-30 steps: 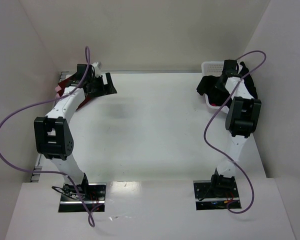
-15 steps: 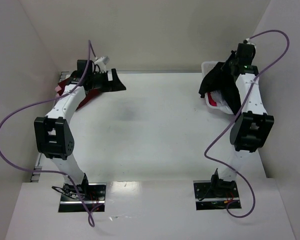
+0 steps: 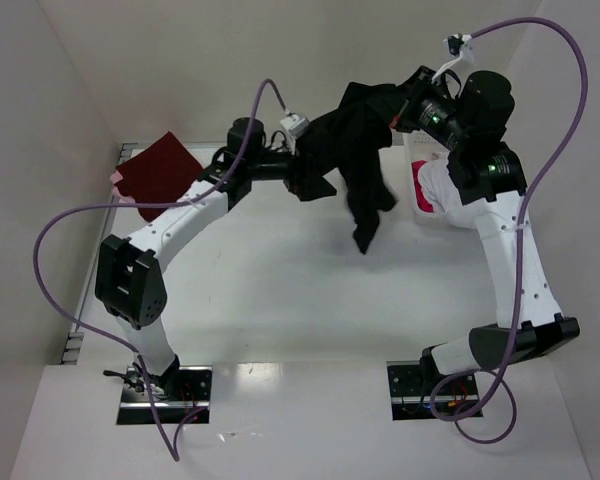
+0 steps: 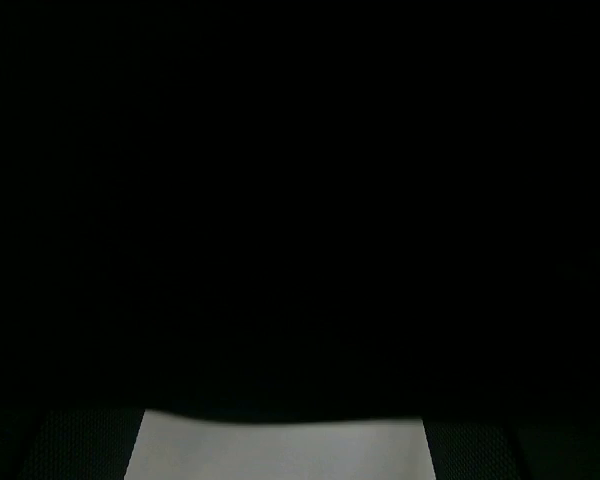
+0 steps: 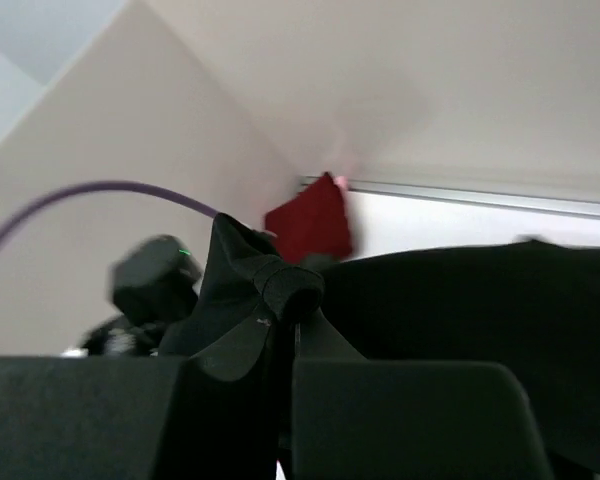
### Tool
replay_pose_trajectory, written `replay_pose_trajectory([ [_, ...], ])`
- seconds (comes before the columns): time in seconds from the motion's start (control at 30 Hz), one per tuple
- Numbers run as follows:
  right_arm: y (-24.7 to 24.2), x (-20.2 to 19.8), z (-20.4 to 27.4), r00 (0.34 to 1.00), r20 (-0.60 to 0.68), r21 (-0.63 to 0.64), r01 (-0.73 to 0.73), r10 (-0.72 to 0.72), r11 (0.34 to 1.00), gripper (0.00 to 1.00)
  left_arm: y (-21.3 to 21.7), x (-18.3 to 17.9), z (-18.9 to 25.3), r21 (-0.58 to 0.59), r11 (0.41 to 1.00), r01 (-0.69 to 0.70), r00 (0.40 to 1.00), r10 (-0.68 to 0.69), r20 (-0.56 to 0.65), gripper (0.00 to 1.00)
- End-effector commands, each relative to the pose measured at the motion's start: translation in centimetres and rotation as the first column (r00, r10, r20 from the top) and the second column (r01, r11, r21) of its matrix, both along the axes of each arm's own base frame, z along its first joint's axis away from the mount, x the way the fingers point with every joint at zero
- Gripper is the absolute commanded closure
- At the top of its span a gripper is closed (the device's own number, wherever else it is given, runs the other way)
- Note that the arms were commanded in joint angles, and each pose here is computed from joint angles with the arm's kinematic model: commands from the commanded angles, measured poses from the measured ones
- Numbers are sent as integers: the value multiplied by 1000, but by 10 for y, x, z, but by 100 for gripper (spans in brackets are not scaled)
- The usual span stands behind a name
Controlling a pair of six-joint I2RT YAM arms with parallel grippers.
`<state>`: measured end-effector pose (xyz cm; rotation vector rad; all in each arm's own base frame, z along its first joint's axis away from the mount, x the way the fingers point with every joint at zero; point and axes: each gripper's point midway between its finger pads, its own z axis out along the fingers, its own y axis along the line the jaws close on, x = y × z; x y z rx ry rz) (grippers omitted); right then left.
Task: Fold and stack the t-shirts
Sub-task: Move the tshirt to the center of the board
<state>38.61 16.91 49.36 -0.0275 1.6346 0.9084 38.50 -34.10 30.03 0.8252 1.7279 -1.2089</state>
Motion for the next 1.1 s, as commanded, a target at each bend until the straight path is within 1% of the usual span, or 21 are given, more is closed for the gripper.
replay_pose_trajectory([
  [0.0,21,-31,18,990,35,111,-143,140,983,100,-20,7,22,-100,990,-100,984,113,135,6],
  [0.03,24,-35,15,988,27,116,-151,149,982,100,-18,6,26,-128,984,-125,979,144,147,14],
  [0.07,28,-39,12,986,16,123,-167,167,978,100,-16,8,27,-155,974,-164,970,187,152,28],
  [0.1,30,-43,11,984,10,128,-178,178,976,100,-10,12,30,-167,964,-209,961,234,149,47],
  [0.13,31,-44,8,983,6,131,-182,183,975,100,-3,14,34,-178,949,-259,948,285,141,68],
  [0.17,30,-50,10,982,12,132,-190,191,973,100,2,15,37,-184,938,-294,937,321,138,81],
  [0.3,27,-58,-4,983,-11,129,-178,181,976,100,36,0,73,-229,888,-398,880,440,177,100],
  [0.33,26,-56,-8,986,-16,121,-166,169,979,100,44,-3,82,-232,875,-425,861,470,196,100],
  [0.4,23,-58,-15,988,-25,107,-151,154,983,100,58,-15,93,-212,867,-450,846,490,208,100],
  [0.43,21,-56,-18,989,-29,99,-138,142,985,100,72,-15,103,-209,848,-486,818,526,231,100],
  [0.53,15,-55,-22,994,-20,70,-104,105,992,100,107,-45,137,-194,835,-516,786,551,281,100],
  [0.6,13,-55,-18,996,-5,65,-93,93,994,100,123,-65,163,-211,831,-515,764,557,327,100],
  [0.7,11,-65,17,993,77,73,-98,92,992,100,148,-109,203,-229,831,-508,740,557,378,100],
  [0.77,9,-80,49,982,154,82,-119,105,990,100,169,-140,235,-294,809,-509,699,588,407,100],
  [0.8,11,-81,55,980,158,92,-134,118,987,100,174,-150,245,-314,806,-502,691,592,415,100],
  [0.87,11,-91,76,970,209,107,-151,126,983,100,191,-168,260,-353,776,-523,660,631,408,100],
  [0.9,10,-95,91,962,241,122,-158,125,980,100,206,-186,277,-398,749,-530,632,662,403,100],
  [0.93,9,-100,102,954,272,126,-162,123,979,100,212,-195,285,-419,736,-531,623,675,396,100],
  [0.97,9,-102,111,950,287,135,-167,123,977,100,215,-200,289,-424,735,-530,621,676,397,100],
  [1.0,8,-106,118,944,308,137,-170,121,976,100,215,-204,287,-411,742,-529,637,668,385,100],
  [1.07,9,-97,118,945,306,141,-160,111,977,100,208,-207,282,-387,769,-508,672,635,380,100],
])
